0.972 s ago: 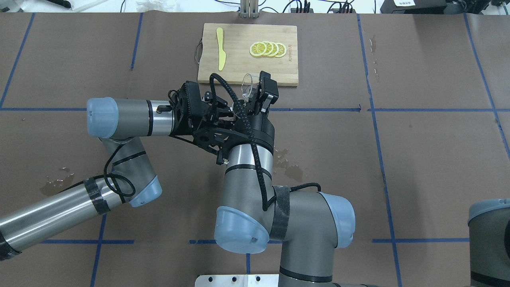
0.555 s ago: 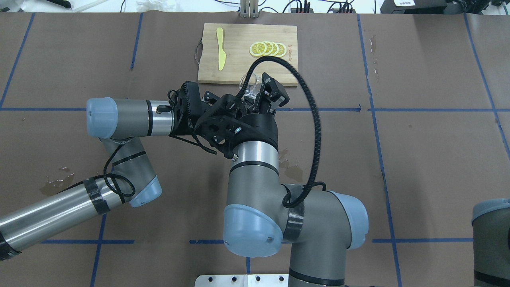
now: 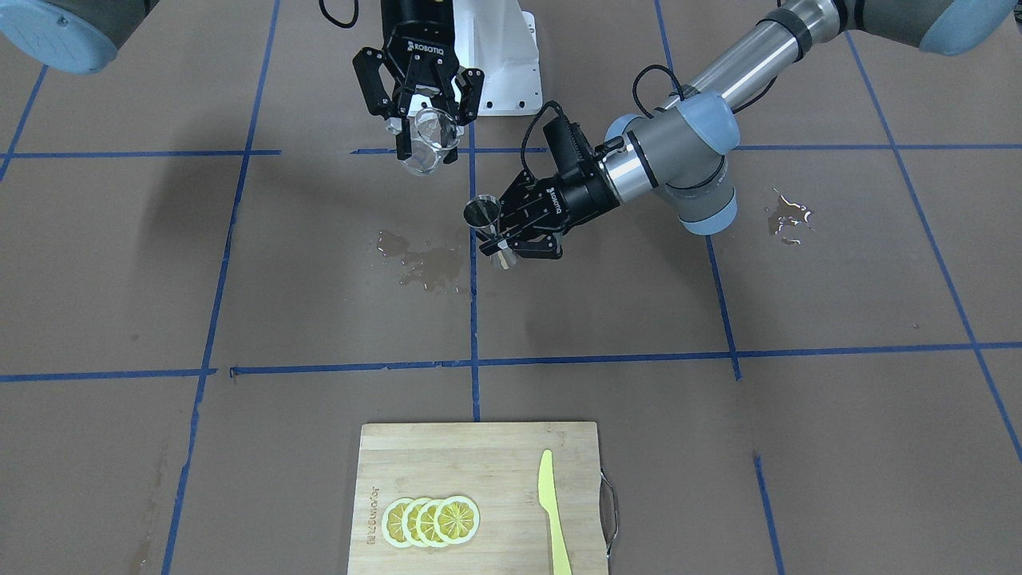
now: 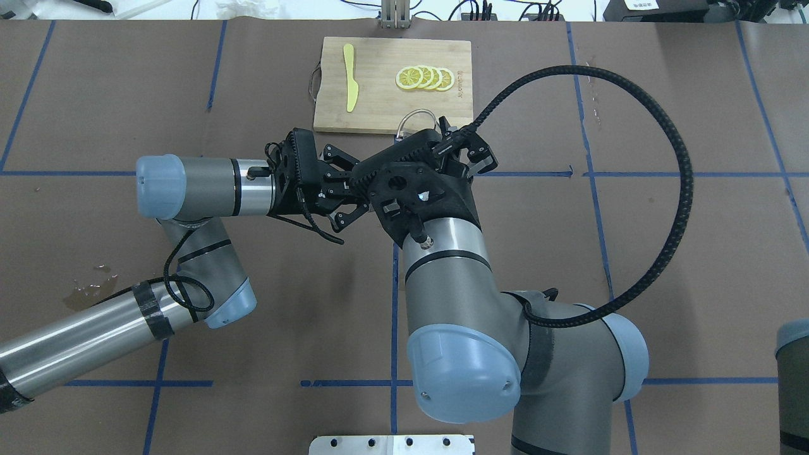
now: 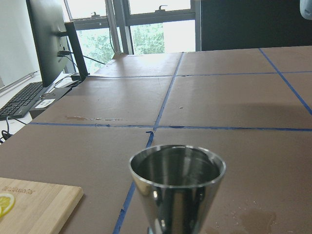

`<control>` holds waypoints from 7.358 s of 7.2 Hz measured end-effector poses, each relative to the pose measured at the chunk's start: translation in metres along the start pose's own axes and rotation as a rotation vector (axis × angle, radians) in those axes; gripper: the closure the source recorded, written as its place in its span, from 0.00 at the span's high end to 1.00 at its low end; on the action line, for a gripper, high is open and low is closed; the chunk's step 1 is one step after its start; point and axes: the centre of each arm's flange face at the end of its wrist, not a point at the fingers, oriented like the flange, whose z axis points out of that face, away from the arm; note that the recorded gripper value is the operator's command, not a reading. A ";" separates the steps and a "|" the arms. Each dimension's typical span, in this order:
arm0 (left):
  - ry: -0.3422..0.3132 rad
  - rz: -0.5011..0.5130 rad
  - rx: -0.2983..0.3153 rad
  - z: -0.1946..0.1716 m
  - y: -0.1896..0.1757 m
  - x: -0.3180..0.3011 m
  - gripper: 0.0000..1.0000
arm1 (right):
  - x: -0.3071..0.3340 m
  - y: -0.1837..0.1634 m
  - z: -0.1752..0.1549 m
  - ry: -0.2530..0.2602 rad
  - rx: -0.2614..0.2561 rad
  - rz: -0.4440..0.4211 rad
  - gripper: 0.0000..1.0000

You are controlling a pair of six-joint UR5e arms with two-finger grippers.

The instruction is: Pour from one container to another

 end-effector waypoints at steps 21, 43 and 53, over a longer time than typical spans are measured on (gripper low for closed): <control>-0.832 -0.594 0.248 -0.333 0.147 0.029 0.00 | 0.012 0.027 0.004 -0.060 0.006 0.174 0.00; -1.200 -0.468 0.218 -0.250 0.242 0.116 0.00 | 0.013 0.028 0.004 -0.058 0.005 0.171 0.00; -1.118 -0.500 0.166 -0.230 0.260 0.146 0.00 | 0.014 0.031 0.005 -0.055 0.003 0.166 0.00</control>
